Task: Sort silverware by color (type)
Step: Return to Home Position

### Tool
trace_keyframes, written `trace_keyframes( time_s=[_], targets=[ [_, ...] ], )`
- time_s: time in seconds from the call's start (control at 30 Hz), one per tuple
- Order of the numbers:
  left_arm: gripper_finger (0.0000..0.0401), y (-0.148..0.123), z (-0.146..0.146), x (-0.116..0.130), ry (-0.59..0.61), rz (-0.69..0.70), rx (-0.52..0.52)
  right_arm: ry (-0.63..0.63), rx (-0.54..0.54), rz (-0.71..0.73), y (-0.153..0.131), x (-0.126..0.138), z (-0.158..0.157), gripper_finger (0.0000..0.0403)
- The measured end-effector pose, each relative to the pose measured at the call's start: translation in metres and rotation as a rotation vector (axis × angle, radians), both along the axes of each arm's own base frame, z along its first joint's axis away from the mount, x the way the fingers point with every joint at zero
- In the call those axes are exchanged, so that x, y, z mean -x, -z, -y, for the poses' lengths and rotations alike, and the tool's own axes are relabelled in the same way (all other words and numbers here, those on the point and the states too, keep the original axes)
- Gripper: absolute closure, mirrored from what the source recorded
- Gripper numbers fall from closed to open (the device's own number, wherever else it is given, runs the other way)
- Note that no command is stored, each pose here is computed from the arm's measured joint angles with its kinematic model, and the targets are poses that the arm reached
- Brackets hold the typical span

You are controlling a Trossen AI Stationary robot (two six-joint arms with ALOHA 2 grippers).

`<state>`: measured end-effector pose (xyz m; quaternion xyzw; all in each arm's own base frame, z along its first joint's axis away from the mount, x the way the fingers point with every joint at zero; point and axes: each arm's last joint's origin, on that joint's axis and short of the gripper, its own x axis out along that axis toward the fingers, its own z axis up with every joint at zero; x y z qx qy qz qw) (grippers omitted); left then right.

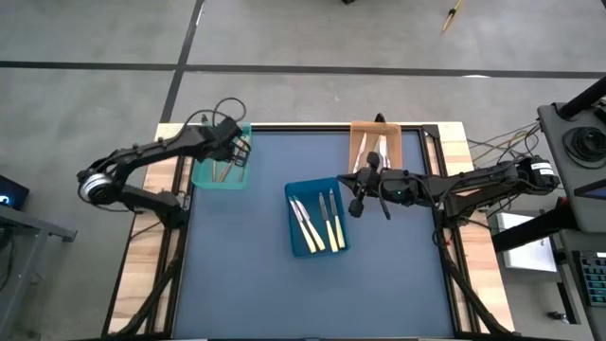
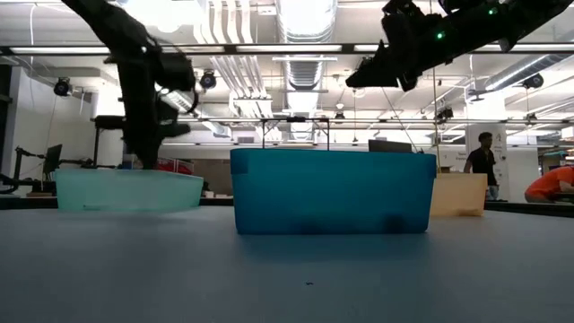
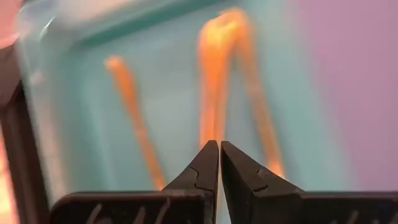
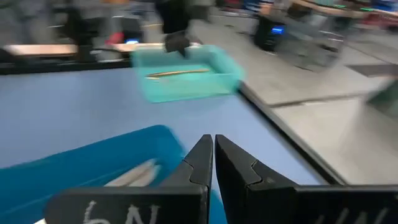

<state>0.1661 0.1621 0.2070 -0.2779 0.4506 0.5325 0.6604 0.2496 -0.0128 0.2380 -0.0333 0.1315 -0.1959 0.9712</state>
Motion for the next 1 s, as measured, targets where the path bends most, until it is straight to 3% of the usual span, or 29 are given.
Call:
trace_keyframes(
  time_s=[0.13, 0.3, 0.43, 0.6, 1.0],
  targets=[
    [0.0400, -0.013, 0.040, -0.016, 0.242, 0.078, -0.097, -0.067, 0.013, -0.010, 0.001, 0.000, -0.002, 0.0394],
    [0.0400, -0.003, 0.106, -0.019, 0.696, 0.177, -0.149, -0.071, 0.028, -0.029, 0.005, 0.002, -0.002, 0.0394],
    [0.0400, 0.008, 0.149, -0.007, 0.886, 0.346, -0.179, -0.071, 0.025, -0.037, 0.010, 0.007, -0.002, 0.0394],
    [0.0400, 0.015, 0.172, 0.013, 0.975, 0.514, -0.261, -0.070, 0.026, -0.026, 0.012, 0.015, -0.002, 0.0394],
    [0.0401, 0.015, 0.160, 0.050, 0.986, 0.635, -0.451, -0.078, 0.021, 0.119, 0.018, 0.045, 0.015, 0.0394]
  ],
)
